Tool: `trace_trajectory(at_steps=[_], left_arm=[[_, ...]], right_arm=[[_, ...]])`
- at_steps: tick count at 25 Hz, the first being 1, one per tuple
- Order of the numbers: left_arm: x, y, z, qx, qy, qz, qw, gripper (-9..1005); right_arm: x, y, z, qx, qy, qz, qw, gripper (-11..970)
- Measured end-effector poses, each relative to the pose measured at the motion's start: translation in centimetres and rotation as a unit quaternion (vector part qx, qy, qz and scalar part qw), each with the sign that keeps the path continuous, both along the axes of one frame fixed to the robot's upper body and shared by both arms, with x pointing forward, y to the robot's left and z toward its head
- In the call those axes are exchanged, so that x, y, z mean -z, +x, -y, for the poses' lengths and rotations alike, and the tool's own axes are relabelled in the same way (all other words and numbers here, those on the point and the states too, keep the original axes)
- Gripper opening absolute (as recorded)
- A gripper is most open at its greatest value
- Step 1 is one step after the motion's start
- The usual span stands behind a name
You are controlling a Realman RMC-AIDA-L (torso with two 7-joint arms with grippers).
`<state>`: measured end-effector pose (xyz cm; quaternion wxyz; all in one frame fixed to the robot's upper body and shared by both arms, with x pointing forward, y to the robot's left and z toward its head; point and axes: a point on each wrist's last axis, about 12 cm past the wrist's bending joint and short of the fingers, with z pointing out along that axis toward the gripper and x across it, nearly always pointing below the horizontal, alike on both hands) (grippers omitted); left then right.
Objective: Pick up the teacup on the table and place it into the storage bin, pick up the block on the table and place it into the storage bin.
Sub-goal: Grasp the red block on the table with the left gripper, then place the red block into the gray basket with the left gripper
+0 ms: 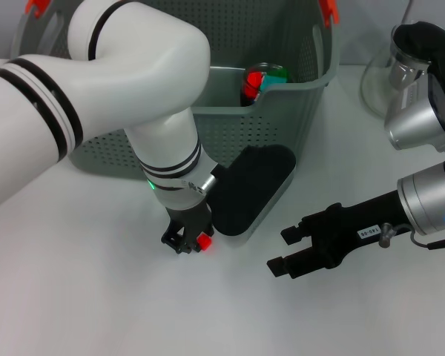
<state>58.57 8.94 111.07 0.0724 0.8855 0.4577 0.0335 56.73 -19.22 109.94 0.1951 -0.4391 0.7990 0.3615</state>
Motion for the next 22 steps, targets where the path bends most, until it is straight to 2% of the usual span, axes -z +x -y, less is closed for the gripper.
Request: trace_trajectory(at_steps=[14, 19, 22], left_arm=[[-0.2, -0.1, 0.0, -0.010, 0.004, -0.010, 1.000, 193], [-1.3, -0.4, -0.5, -0.034, -0.008, -0.037, 0.999, 185], [-2.6, -0.5, -1.6, -0.064, -0.035, -0.066, 0.995, 184]], right_arm=[[0.0, 0.0, 0.0, 0.000, 0.000, 0.001, 1.000, 791], [0.0, 0.1, 0.0, 0.000, 0.000, 0.002, 1.000, 791], [0.0, 0.0, 0.1, 0.000, -0.001, 0.002, 1.000, 790]])
